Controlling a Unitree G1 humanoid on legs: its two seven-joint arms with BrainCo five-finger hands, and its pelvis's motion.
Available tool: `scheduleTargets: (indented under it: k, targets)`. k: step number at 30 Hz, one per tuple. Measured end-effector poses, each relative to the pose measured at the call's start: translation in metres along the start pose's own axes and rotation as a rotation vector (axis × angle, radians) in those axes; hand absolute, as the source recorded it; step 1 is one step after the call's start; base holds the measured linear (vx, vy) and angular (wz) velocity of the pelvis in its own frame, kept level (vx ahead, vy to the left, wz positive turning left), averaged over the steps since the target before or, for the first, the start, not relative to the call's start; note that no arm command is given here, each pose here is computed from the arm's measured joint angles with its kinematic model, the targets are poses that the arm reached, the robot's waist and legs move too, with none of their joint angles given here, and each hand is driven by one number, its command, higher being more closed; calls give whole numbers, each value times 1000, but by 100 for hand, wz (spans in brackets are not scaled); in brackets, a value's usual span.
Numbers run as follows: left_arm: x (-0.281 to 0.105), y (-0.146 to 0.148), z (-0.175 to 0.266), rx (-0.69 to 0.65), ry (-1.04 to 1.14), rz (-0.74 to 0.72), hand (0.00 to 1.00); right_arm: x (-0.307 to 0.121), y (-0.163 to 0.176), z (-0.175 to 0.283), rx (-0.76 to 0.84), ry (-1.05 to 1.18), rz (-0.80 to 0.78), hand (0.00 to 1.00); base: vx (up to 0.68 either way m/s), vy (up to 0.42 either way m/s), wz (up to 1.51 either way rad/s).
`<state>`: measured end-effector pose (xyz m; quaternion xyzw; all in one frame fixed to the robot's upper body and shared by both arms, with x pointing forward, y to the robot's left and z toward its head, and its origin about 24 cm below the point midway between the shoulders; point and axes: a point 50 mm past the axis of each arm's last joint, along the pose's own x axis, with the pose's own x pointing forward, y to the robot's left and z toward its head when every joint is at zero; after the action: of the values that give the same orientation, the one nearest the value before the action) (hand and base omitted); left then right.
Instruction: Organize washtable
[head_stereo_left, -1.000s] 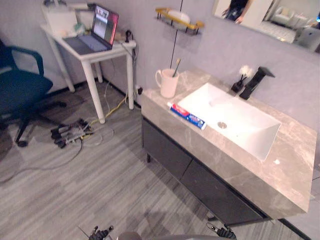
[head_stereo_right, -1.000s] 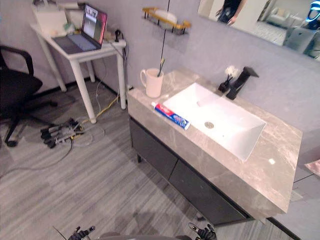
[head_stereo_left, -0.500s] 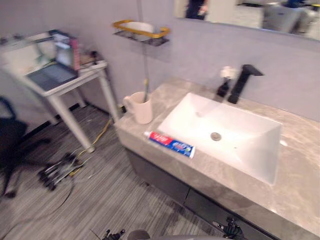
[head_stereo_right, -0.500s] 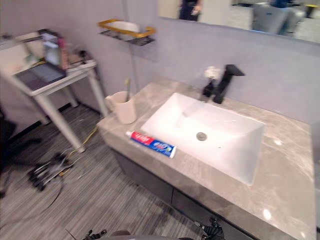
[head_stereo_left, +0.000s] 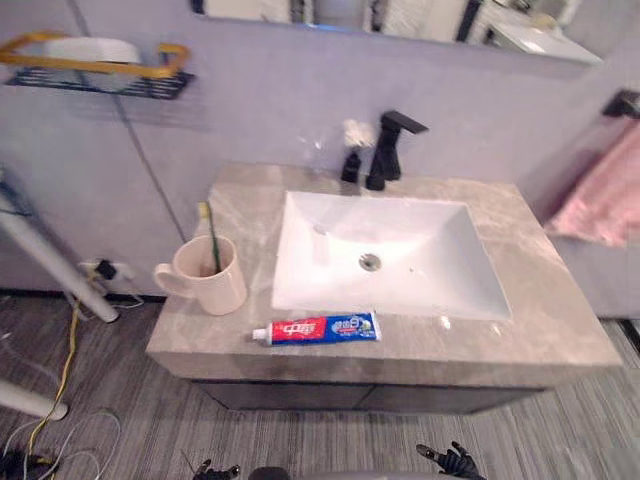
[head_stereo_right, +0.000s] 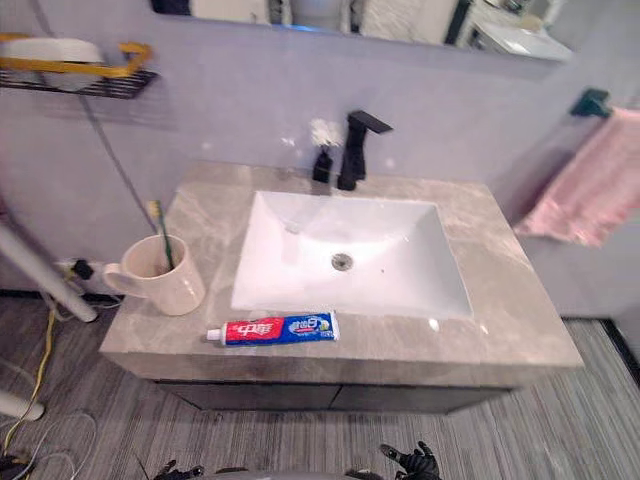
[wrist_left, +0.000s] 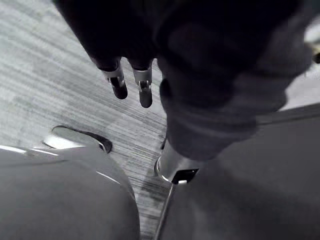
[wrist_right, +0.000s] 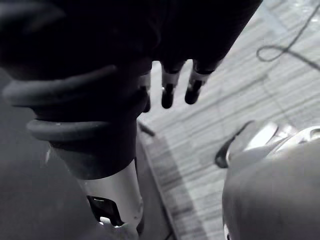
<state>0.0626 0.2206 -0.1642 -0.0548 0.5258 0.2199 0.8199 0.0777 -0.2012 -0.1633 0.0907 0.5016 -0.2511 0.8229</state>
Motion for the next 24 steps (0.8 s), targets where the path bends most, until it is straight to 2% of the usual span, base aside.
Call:
scheduleTargets:
  k: [3, 9, 13, 18, 19, 24]
  targets:
    - [2, -17, 16, 74, -62, -59, 0, -1, 5, 7, 39, -38, 11, 0, -132, 93, -74]
    - [-1, -32, 18, 49, -88, -100, 0, -2, 5, 5, 23, -42, 21, 0, -118, -15, -66]
    - [0, -24, 14, 62, -67, -93, 0, -2, 7, -7, -12, 19, 43, 0, -4, -113, -40]
    - [0, -28, 8, 56, -36, -102, 0, 0, -8, -8, -55, 33, 52, 0, 36, -96, -5]
    - [1, -20, 10, 66, -40, -100, 0, -11, -27, -47, -14, 171, 8, 0, 0, 0, 0]
    - [1, -20, 10, 66, -39, -102, 0, -11, -27, -47, -13, 172, 8, 0, 0, 0, 4]
